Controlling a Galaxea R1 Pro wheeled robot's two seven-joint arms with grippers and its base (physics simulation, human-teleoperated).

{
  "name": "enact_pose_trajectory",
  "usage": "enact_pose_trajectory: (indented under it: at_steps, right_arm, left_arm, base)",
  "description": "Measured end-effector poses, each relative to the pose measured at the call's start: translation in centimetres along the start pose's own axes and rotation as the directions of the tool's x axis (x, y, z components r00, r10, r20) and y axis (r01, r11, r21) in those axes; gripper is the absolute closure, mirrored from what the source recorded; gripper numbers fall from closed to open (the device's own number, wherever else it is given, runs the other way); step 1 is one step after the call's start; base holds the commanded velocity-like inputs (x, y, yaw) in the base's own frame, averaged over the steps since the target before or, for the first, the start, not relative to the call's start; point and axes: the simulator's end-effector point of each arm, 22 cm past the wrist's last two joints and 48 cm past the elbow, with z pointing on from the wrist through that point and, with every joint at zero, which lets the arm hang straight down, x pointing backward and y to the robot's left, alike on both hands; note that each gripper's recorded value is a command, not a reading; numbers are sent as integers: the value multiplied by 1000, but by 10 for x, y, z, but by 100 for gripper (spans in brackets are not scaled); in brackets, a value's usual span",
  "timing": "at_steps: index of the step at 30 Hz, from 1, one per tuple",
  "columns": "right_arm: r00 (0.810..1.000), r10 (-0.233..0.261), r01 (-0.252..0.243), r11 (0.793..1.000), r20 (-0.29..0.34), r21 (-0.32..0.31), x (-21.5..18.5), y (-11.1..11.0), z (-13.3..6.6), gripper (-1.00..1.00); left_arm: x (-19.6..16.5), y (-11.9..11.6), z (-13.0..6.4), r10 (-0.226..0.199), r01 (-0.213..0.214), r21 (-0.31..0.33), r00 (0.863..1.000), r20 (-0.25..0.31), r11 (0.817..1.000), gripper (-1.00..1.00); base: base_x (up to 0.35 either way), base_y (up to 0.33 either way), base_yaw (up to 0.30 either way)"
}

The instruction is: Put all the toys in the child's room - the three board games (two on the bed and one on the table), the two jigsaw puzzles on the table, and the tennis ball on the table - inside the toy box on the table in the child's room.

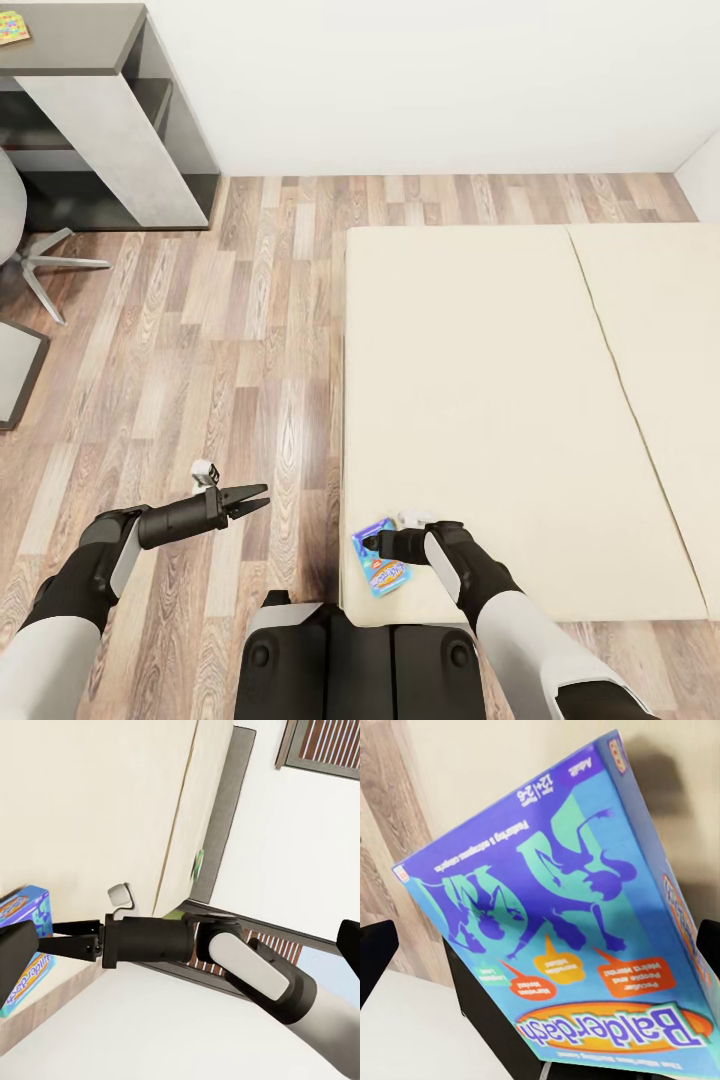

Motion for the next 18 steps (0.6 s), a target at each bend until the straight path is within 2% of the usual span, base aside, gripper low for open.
enact_pose_trajectory:
  at_steps: [18]
  right_arm:
    - [1000,-1,1,1000,0,1,0,0,0,-100]
  left_arm:
    - [0,0,0,0,0,-2,1000,0,1000,-100]
  base:
    - [0,1,0]
